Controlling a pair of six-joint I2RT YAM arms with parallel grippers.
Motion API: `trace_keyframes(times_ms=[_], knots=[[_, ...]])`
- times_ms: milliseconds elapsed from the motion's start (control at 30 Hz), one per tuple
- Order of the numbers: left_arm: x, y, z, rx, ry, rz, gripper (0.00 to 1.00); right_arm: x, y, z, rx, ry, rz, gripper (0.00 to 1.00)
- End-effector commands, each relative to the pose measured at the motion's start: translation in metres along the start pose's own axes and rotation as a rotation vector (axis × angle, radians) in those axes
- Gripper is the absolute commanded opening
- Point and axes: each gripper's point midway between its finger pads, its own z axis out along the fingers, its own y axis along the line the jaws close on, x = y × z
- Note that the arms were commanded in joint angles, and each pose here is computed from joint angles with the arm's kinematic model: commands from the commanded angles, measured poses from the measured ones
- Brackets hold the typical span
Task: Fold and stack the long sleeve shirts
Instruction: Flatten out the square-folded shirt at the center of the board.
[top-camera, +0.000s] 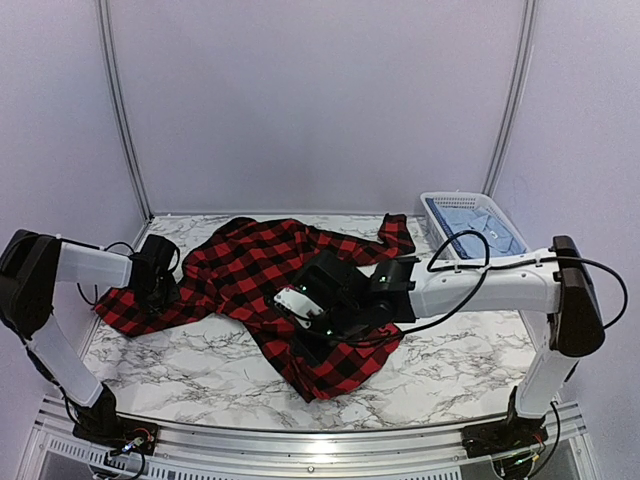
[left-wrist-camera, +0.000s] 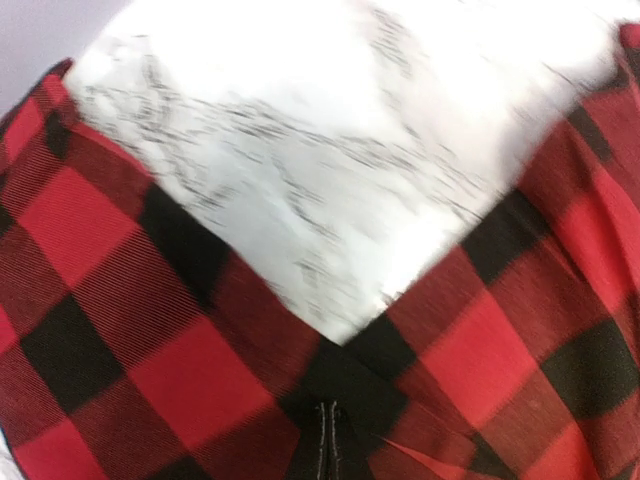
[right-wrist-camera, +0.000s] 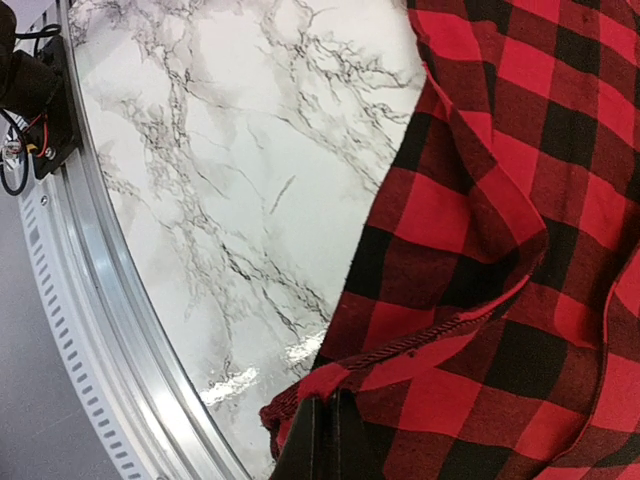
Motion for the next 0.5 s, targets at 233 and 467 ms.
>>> trace_keyframes(times_ms=[233,467], knots=[[-0.036,0.007,-0.015,0.035,-0.008,-0.036,0.30,0.003,0.046,0.012,-0.102,0.029,-0.113,0.00],[-0.044,0.023,-0.003,-0.142,-0.014,-0.016,0.43,0.005,0.043,0.017,-0.090,0.017,-0.112,0.00]])
